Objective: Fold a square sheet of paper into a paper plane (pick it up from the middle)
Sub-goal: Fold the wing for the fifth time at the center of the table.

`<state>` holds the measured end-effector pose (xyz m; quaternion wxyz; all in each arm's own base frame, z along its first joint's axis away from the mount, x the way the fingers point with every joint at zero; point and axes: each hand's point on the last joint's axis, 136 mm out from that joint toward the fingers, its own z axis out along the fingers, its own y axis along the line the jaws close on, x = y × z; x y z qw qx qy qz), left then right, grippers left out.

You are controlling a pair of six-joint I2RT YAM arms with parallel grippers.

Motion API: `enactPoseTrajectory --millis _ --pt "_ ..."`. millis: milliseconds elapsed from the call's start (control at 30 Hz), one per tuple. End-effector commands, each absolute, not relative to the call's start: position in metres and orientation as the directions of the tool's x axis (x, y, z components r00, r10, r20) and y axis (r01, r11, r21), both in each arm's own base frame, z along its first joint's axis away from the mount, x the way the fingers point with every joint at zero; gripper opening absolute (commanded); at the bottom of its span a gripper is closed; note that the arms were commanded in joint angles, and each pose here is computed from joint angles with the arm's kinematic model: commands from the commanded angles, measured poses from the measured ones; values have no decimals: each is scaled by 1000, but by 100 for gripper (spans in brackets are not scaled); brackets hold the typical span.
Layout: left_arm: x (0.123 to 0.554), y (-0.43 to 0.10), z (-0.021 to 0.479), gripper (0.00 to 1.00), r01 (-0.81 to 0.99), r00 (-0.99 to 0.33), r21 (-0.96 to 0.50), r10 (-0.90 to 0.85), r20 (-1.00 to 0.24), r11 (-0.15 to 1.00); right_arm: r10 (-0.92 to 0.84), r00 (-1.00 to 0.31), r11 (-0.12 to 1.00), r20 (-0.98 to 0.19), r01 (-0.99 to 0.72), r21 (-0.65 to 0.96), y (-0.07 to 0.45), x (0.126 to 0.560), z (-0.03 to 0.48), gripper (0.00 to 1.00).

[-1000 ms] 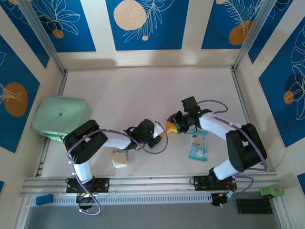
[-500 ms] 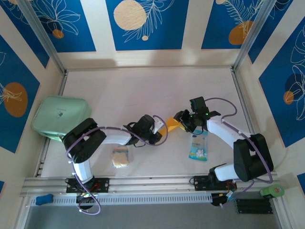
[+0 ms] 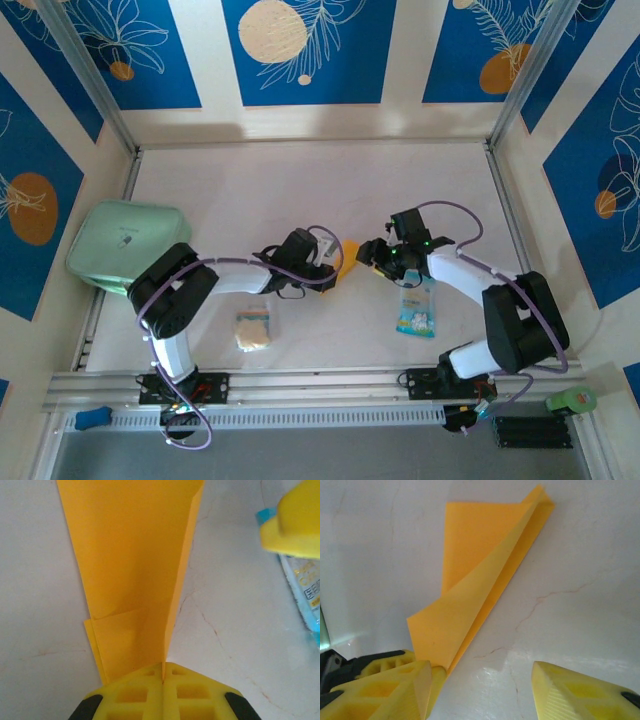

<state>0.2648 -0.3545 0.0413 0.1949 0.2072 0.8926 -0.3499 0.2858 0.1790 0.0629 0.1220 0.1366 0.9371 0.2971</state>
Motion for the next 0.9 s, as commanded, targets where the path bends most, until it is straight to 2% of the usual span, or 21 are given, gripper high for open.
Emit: enactPoseTrajectory --millis 0,433,867 --pt "266 -357 42 0 437 -884 -613 188 -428 658 253 -954 797 -161 111 593 190 285 59 55" --pt "270 -355 34 0 272 -956 -733 91 -277 623 170 -976 814 -138 60 578 208 289 43 55" --pt "273 -347 26 0 198 -973 -760 34 -227 619 120 -983 837 -137 26 546 216 304 34 54"
